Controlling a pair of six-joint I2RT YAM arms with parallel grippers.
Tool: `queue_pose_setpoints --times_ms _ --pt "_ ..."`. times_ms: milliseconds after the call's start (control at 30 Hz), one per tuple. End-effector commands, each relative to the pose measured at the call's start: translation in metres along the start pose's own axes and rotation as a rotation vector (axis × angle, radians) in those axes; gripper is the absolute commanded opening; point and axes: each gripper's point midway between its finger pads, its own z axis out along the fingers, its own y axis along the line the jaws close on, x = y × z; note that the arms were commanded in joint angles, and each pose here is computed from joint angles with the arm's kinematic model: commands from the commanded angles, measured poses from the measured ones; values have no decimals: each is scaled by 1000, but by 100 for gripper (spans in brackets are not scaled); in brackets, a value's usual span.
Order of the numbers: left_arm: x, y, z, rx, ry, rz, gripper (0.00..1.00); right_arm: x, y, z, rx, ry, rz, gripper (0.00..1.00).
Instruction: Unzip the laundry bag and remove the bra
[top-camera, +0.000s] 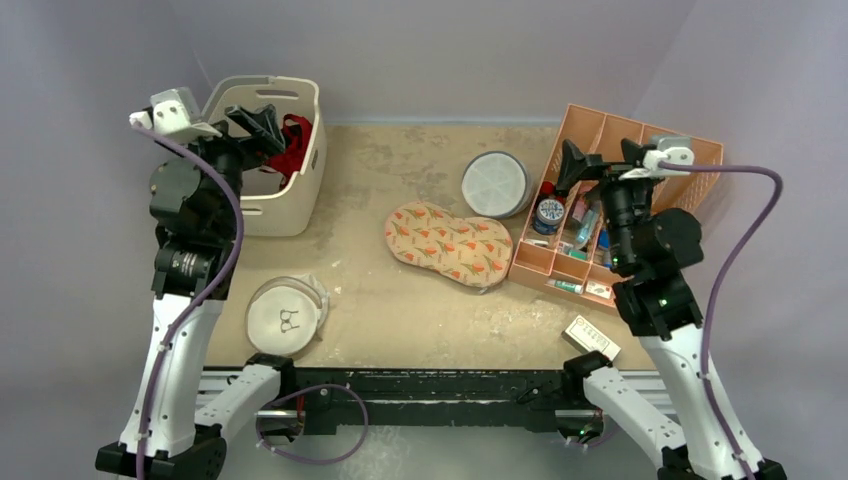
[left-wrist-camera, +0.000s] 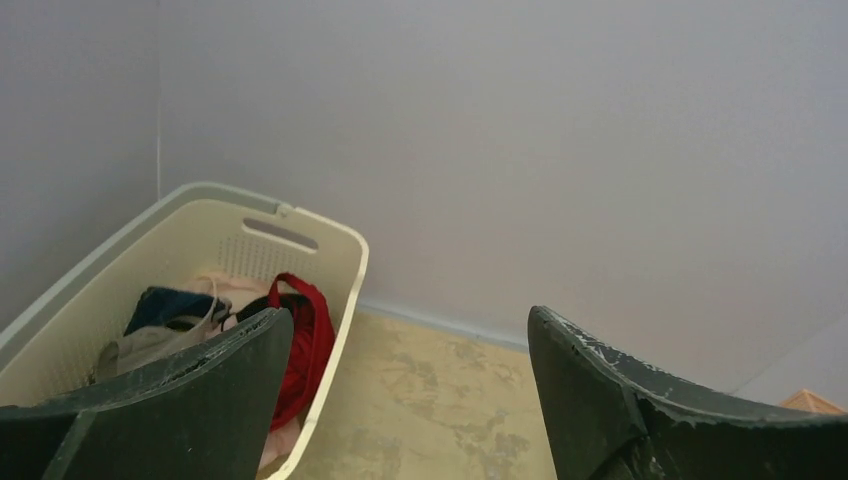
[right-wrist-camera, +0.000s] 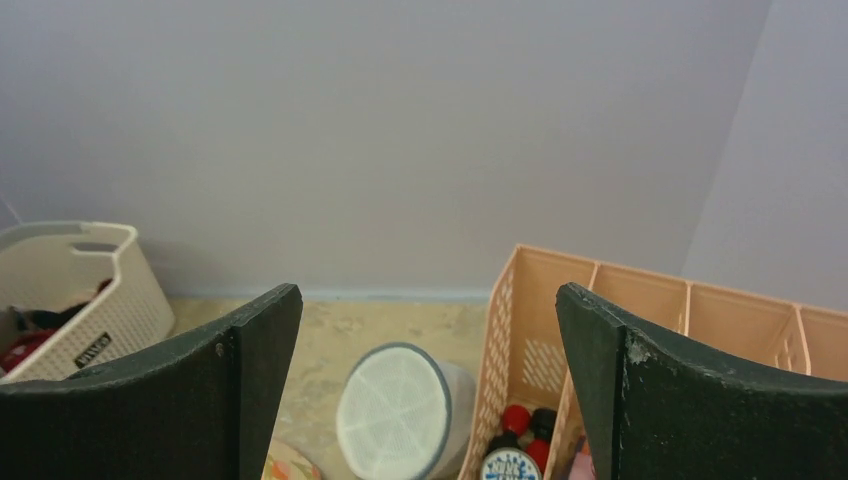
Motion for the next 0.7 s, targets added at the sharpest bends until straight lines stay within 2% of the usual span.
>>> queue_pose_setpoints --times_ms 0,267,467,667 --pt "18 7 12 -21 8 -27 88 20 -9 14 44 -16 21 100" --pt "87 5 26 13 132 -21 95 97 -33 26 123 110 84 100" --pt "130 -8 28 61 211 -15 98 149 -34 29 92 207 152 100" --pt "159 -28 29 130 268 -30 99 187 -19 37 -13 282 216 100"
